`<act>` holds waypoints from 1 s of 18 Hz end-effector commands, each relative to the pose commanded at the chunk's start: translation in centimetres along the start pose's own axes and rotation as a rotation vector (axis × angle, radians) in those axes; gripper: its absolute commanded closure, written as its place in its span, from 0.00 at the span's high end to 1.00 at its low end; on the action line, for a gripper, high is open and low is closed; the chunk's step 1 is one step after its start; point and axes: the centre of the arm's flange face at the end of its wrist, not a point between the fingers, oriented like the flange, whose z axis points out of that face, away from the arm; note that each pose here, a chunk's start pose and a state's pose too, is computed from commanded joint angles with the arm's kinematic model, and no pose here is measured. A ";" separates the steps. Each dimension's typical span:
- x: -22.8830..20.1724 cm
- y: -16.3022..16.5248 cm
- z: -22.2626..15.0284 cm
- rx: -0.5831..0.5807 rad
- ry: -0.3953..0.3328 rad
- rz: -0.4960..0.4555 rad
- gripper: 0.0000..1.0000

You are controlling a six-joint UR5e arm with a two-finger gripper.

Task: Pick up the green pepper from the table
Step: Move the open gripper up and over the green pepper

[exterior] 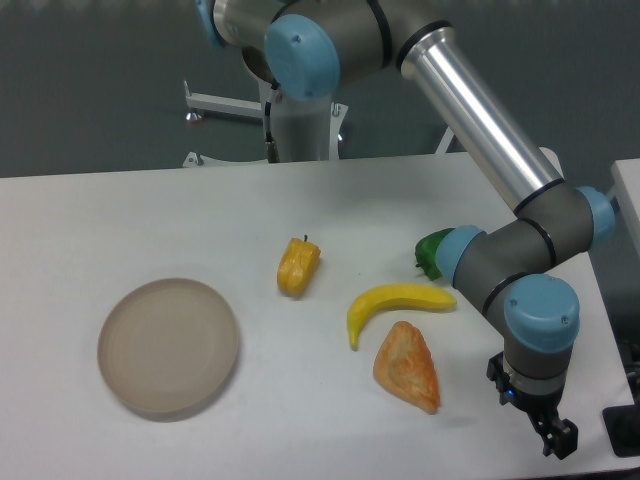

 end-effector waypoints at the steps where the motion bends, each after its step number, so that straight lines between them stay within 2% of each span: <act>1: 0.1 0.0 -0.1 0.000 0.003 0.000 1.00; 7: 0.6 0.3 -1.5 0.002 0.011 -0.002 1.00; 10: 1.9 0.9 -2.6 0.002 0.052 -0.007 1.00; 15: 5.1 4.7 -5.7 -0.006 0.109 -0.049 1.00; 18: 7.3 7.6 -7.7 -0.009 0.181 -0.083 1.00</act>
